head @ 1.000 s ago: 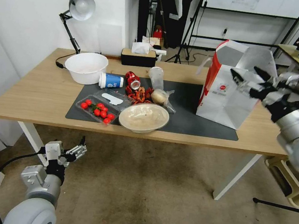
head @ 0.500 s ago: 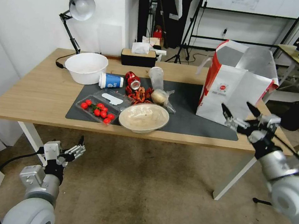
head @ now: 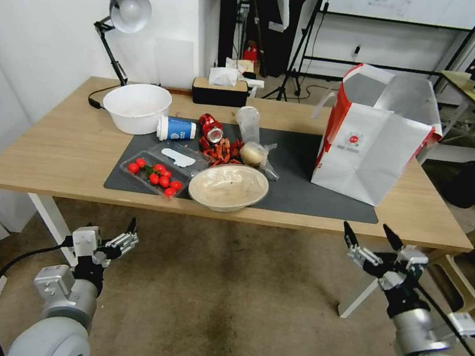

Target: Pick up the food delivery bag from the floor and place it on the table.

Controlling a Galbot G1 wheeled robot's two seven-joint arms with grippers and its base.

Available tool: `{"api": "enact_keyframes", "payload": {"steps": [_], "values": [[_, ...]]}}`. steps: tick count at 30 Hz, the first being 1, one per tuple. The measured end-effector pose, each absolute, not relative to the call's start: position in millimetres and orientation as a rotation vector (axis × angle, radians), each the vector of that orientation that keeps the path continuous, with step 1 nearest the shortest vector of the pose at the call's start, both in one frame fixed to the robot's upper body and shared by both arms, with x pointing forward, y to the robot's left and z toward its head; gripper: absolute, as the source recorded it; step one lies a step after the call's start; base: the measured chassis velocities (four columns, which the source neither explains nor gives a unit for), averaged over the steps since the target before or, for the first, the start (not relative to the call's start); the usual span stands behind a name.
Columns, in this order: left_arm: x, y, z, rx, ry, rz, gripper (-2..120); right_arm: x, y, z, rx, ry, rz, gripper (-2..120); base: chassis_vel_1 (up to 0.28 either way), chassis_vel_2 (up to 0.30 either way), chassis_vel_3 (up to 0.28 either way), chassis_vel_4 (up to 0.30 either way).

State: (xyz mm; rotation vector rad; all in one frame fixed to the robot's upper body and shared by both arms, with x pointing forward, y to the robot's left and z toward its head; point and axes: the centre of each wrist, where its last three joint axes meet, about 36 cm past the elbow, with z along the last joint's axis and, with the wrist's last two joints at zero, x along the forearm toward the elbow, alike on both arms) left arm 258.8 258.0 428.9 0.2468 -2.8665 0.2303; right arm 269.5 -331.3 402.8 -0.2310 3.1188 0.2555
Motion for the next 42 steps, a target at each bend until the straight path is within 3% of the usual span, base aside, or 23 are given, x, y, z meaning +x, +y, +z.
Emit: {"api": "enact_keyframes", "payload": {"steps": [42], "values": [[260.8,260.2,424.9,0.238,-2.889,0.230,100,275.2,-330.5,381.1,-0.178,3.160,0.327,100,0.000,0.000,0.000,0.000]]}}
